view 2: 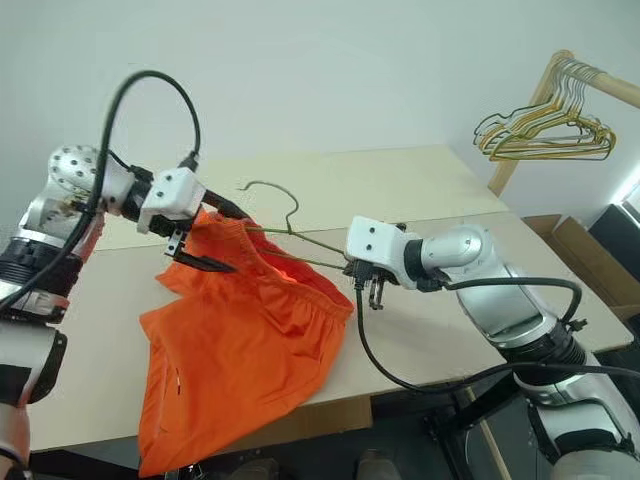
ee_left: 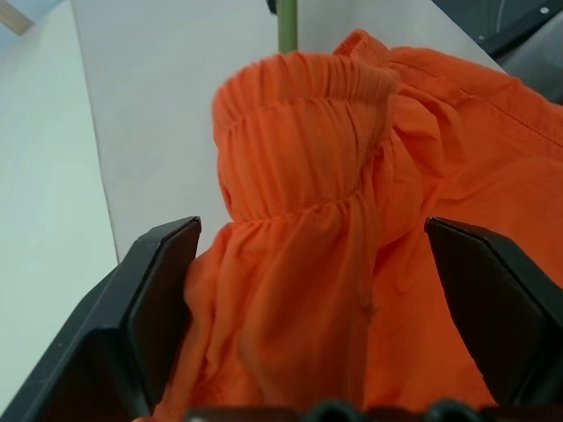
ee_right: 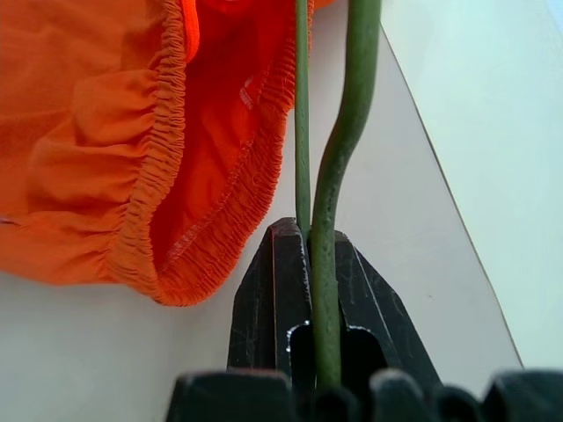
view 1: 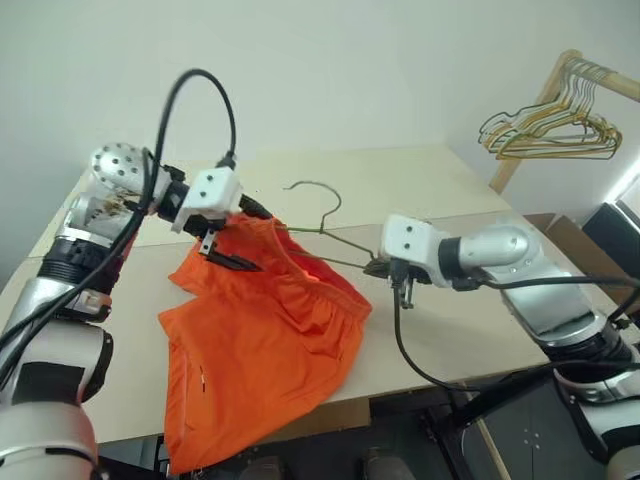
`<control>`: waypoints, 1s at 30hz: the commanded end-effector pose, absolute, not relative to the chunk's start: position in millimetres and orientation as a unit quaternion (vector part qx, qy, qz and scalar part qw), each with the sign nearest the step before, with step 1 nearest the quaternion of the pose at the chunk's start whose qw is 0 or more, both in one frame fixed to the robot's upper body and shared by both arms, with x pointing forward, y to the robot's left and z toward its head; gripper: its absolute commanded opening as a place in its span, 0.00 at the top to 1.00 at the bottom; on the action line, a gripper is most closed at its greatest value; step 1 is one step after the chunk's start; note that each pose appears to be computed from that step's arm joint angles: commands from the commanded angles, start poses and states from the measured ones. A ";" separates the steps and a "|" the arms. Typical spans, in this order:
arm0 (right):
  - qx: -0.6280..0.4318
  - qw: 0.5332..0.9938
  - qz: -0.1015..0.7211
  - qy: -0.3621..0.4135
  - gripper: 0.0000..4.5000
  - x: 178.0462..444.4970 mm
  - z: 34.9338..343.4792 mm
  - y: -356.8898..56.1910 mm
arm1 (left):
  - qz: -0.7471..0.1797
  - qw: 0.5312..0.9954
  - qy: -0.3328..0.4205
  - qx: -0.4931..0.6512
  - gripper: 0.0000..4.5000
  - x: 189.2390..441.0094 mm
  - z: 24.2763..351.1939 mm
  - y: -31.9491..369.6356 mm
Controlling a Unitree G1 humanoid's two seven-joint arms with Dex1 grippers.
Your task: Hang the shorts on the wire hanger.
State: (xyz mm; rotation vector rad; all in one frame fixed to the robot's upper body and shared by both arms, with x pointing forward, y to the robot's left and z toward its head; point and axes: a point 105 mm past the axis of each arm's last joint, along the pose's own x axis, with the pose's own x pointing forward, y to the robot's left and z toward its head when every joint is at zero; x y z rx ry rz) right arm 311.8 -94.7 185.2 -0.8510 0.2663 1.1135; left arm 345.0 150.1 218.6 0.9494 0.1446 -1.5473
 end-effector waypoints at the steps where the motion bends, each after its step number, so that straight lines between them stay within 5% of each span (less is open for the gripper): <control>1: -0.404 0.746 0.516 0.120 1.00 306.9 197.8 -91.3 | -0.658 0.596 0.057 0.456 0.02 352.6 223.8 150.1; 3: -0.401 0.743 0.519 0.135 1.00 305.5 198.3 -91.7 | -0.656 0.596 0.056 0.459 0.02 357.3 223.0 147.0; 6: -0.394 0.742 0.520 0.154 1.00 304.1 199.4 -91.6 | -0.656 0.593 0.056 0.464 0.14 361.1 221.9 143.4; 18: -0.347 0.750 0.529 0.193 1.00 298.1 215.9 -88.3 | -0.662 0.570 0.064 0.483 0.96 364.4 214.3 140.8; 24: -0.366 0.746 0.530 0.167 1.00 297.3 217.2 -87.0 | -0.666 0.582 0.061 0.462 0.99 365.2 215.7 137.0; 30: -0.372 0.755 0.515 0.162 0.60 294.3 212.8 -97.6 | -0.665 0.600 0.065 0.440 1.00 366.1 216.9 139.1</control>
